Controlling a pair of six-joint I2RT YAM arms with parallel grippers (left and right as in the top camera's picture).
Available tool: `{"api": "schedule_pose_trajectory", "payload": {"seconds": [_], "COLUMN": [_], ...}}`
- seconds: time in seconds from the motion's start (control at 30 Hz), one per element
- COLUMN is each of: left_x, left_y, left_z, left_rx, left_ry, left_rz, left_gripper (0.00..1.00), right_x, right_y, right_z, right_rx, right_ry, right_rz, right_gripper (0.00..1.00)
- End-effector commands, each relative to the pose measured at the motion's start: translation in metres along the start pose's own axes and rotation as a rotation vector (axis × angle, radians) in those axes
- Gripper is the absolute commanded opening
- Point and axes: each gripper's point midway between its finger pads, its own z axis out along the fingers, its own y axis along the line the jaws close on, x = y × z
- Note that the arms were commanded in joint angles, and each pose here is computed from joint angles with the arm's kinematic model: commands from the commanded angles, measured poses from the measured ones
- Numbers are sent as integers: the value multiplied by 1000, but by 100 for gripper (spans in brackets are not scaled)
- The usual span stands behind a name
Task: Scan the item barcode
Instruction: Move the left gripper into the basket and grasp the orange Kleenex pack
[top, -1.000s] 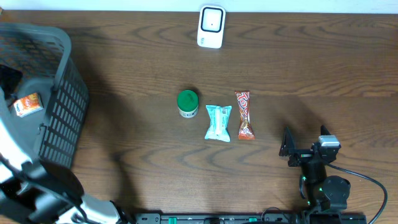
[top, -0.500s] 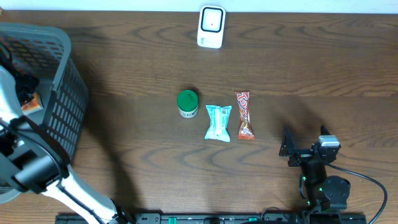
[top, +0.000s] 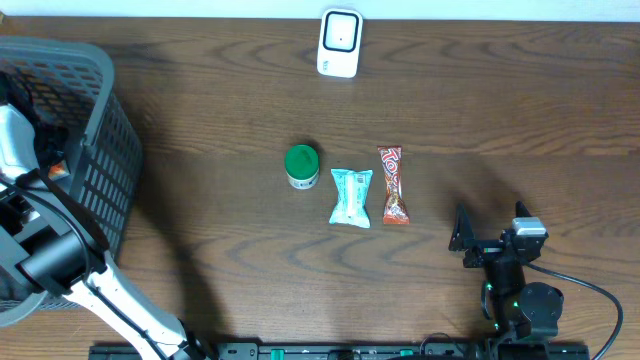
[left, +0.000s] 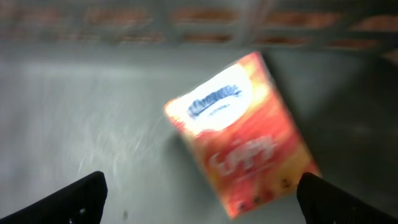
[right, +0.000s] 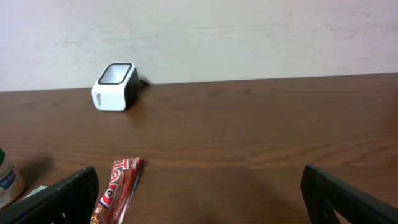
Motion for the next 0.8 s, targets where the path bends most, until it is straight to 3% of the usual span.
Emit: {"api": "schedule_pose_trajectory", "payload": {"seconds": [0.0,0.23,0.77], "left_x": [7,12,-4], "left_y": [7,9,-7], "left_z": [1,4,14], "left_rx": [-38,-55,25], "left_ry": [15,15,-62], "left_rz": [-276,-431,-411], "left_gripper": [98,98,98], "right_x": [0,0,0], "right_y": [1,1,1], "right_z": [0,0,0], "right_rx": [-2,-2,-2], "right_ry": [0,0,0], "right_rz": [-9,-9,-9], "right_gripper": [99,99,99]}}
